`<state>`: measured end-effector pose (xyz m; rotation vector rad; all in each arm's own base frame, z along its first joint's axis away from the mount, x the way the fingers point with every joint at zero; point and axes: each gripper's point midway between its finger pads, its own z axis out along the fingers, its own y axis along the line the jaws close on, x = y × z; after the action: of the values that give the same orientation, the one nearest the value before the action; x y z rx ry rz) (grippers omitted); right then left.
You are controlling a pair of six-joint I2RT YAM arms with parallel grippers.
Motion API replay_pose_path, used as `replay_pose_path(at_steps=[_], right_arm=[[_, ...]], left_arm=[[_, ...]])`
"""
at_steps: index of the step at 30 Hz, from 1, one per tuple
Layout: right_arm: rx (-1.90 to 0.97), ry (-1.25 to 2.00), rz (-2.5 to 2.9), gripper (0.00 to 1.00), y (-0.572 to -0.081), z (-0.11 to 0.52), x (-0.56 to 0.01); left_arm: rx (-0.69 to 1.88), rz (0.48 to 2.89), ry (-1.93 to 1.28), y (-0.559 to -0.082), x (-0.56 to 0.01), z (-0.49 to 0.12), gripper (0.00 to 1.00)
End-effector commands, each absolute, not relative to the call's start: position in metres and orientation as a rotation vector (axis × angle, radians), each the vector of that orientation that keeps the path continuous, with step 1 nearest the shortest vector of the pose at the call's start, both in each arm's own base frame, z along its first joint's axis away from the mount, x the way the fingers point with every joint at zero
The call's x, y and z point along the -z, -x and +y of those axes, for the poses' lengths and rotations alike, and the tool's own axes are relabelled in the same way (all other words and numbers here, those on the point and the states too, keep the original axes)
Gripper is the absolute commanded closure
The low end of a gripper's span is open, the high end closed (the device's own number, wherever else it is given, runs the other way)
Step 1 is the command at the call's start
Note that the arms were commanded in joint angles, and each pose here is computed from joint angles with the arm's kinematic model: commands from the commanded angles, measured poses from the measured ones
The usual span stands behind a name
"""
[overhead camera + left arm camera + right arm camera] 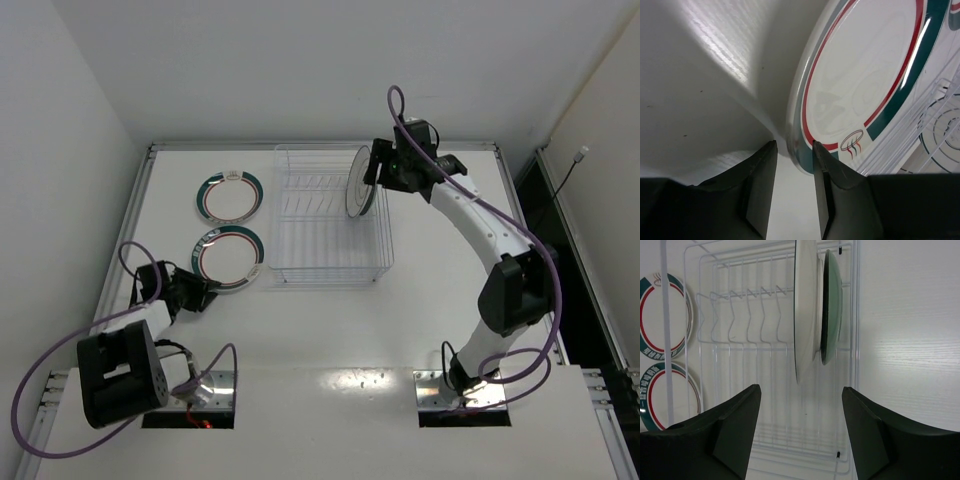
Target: Load the plates into the dish rack
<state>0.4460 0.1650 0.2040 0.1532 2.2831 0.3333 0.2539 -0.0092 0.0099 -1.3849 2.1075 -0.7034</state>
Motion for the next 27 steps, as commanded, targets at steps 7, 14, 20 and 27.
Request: replay_pose_path(at_steps=[7, 14, 20, 27], right_arm=[[-0.469, -0.182, 2.205, 0.37, -0.448, 0.167, -0.229], [-0.492, -0.206, 2.206, 0.37, -0.448, 0.159, -0.228], [-0.531, -0.214, 2.2, 0.37, -0.448, 0.157, -0.231], [-0.861, -0.016, 2.103, 0.37, -0.442, 0.205, -0.248]], left_arm=[[0.723, 2.158, 1.41, -0.247, 0.012, -0.014, 0.7], [0.779, 2.196, 1.409, -0.236, 0.013, -0.025, 1.0], [0.837, 2.129, 1.319, -0.246, -0.035, -0.026, 1.0], [0.571, 1.981, 1.111, -0.278, -0.142, 0.011, 1.0]])
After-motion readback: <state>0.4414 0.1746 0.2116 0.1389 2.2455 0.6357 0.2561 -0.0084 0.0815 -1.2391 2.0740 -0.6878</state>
